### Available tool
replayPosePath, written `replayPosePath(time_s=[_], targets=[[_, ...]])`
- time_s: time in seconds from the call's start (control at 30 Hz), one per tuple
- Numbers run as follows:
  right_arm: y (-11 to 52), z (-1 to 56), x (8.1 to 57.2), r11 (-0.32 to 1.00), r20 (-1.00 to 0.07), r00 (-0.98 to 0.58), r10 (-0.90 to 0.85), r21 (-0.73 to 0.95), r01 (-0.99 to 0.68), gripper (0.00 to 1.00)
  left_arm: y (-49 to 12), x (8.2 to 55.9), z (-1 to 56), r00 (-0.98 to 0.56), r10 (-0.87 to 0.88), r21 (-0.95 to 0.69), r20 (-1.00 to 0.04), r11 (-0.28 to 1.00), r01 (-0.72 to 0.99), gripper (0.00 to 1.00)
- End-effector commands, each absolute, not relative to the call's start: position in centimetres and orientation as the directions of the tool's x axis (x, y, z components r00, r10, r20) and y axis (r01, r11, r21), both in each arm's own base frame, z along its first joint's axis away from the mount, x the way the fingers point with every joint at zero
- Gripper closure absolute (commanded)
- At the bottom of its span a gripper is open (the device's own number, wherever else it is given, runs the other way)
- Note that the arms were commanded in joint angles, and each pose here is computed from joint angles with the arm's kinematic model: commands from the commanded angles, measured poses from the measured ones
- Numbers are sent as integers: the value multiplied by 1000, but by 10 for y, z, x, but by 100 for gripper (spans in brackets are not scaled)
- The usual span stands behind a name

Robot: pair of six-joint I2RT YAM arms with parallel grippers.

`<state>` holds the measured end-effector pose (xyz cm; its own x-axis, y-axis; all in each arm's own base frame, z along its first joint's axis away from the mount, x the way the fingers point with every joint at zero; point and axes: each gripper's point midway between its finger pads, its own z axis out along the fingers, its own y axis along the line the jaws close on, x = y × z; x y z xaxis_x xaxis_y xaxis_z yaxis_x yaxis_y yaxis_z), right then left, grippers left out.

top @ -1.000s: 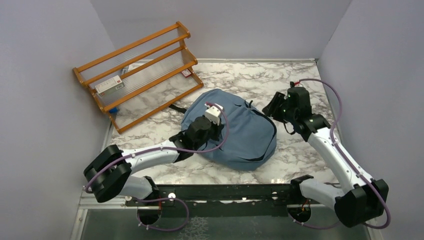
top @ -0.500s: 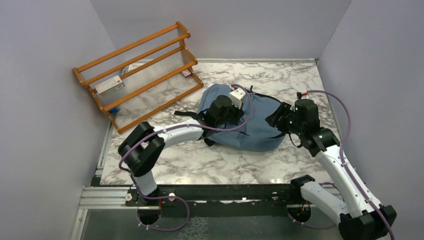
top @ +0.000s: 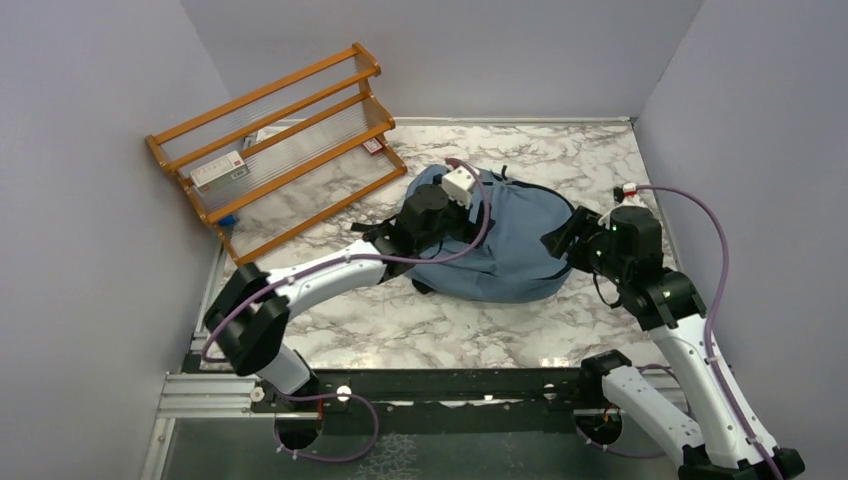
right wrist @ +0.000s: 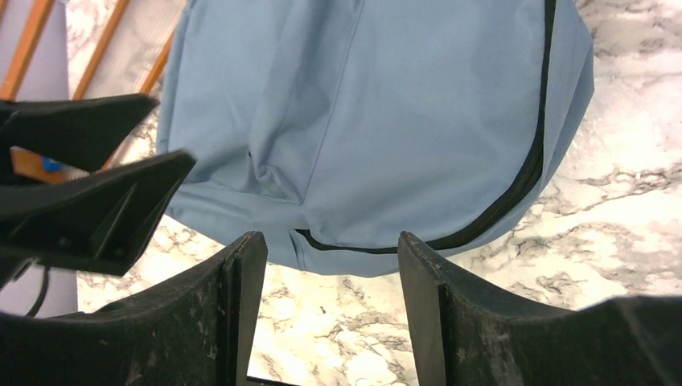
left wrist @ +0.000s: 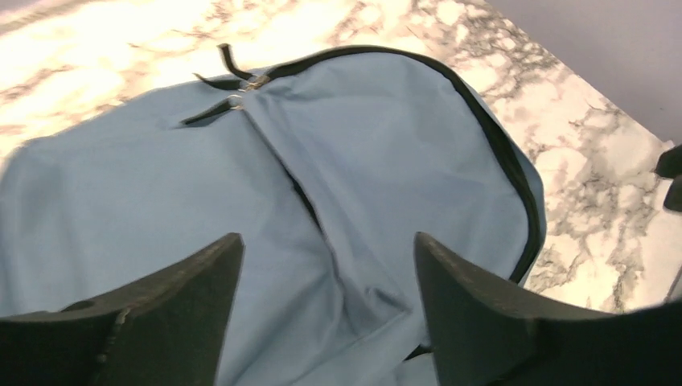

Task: Pack the student bag
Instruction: Move the student bag to the center of the board, then reset both arms

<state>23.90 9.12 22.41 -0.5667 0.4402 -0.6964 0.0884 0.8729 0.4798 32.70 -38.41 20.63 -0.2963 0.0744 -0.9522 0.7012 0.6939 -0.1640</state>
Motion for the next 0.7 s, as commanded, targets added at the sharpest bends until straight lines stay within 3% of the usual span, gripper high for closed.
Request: replayPosePath(time_s=[0.0, 0.07, 0.17, 0.27, 0.47, 0.67], targets=[[83, 248, 231, 887, -742, -523, 419, 458, 61, 33, -319, 316, 231, -291, 10, -160, -957, 816, 556, 10], [82, 257, 229, 891, -760, -507, 407, 452, 40, 31, -285, 308, 233, -303, -18, -166, -953, 866, 471, 2], [81, 267, 227, 899, -781, -490, 387, 437, 13, 25, -234, 299, 213, -385, -43, -171, -922, 937, 304, 1], [79, 272, 227, 906, -794, -480, 374, 424, 4, 1, -188, 285, 205, -447, -101, -208, -889, 958, 196, 1], [74, 273, 225, 916, -811, -461, 360, 402, 8, 0, -118, 280, 194, -492, -174, -228, -853, 972, 52, 1], [71, 279, 221, 929, -844, -431, 321, 370, -32, 0, -88, 273, 206, -444, -135, -158, -886, 987, 14, 1]])
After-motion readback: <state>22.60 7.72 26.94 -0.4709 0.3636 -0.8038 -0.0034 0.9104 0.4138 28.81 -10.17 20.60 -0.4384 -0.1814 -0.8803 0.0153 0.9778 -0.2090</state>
